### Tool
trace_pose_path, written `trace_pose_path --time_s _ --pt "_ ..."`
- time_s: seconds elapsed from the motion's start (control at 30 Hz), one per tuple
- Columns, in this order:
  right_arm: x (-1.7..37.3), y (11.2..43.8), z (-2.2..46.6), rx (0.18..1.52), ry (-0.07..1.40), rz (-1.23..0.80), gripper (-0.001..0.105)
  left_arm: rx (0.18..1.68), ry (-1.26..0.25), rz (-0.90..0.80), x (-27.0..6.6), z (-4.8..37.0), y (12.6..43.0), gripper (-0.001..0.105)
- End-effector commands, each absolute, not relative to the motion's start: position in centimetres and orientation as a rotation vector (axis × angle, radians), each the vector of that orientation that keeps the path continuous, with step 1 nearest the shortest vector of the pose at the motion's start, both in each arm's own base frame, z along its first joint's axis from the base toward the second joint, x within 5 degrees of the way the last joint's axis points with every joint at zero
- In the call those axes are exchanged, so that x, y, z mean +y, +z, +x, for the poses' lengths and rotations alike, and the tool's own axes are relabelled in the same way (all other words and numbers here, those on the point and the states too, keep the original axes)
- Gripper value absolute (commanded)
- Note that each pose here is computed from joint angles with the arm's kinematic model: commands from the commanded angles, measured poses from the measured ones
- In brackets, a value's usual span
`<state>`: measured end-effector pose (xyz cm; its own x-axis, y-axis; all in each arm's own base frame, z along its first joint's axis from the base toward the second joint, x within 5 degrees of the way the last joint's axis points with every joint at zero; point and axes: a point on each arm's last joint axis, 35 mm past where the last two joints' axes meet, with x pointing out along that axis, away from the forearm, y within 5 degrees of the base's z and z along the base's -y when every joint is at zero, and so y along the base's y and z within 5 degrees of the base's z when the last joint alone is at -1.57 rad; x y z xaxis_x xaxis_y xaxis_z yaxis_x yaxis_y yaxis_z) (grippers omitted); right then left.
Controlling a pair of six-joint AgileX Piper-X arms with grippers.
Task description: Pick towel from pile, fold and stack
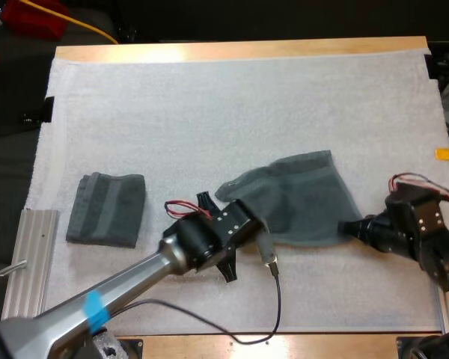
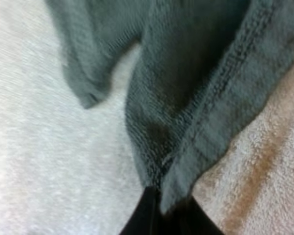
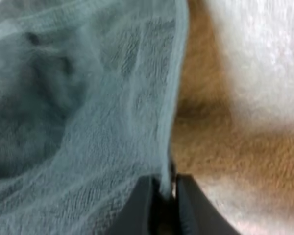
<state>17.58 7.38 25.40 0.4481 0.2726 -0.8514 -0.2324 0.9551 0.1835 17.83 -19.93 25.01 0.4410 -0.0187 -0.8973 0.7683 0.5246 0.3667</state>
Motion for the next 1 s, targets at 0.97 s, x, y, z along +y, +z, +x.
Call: trace_pose_path --time_s 0.97 --pt "11.8 37.9 12.6 0.979 0.469 -0.205 0.002 0.935 -0.624 0.695 -16.0 13.7 38.2 0.0"
